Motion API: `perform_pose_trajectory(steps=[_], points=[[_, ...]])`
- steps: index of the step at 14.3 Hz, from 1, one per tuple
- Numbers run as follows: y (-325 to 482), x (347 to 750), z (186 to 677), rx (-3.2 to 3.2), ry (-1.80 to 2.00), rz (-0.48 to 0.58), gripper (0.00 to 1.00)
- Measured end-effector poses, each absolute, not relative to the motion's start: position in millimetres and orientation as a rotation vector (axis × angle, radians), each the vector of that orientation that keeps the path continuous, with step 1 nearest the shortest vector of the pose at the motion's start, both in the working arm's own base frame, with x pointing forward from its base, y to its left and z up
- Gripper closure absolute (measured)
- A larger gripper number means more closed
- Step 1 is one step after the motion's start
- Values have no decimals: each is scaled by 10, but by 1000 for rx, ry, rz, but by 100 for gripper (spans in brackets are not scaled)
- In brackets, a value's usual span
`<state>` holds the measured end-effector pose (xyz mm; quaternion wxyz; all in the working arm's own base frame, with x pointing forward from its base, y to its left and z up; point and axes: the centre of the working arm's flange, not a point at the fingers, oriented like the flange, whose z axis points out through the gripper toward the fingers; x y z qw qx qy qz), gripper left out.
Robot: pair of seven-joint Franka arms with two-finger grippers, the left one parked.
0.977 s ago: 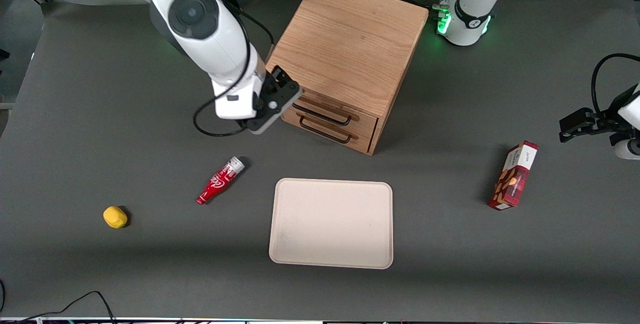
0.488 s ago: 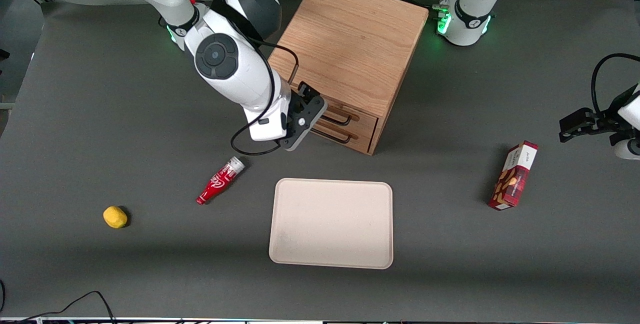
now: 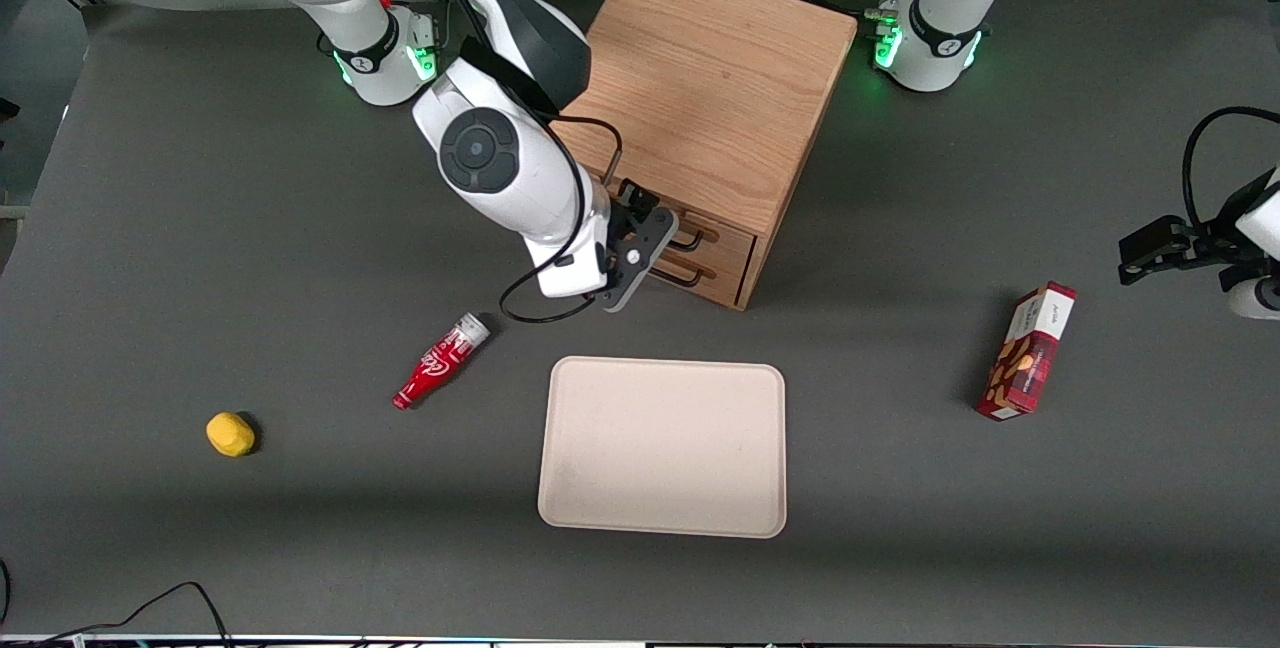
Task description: Open upper drawer
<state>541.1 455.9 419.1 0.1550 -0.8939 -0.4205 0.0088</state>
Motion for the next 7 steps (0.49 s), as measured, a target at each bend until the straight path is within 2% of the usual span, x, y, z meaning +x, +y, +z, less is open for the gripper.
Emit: perform_pose_trajectory(steps=[4, 7], points=[[4577, 5416, 4123, -2550, -1208, -23, 0], [4556, 5424, 3858, -2533, -1246, -17, 0]])
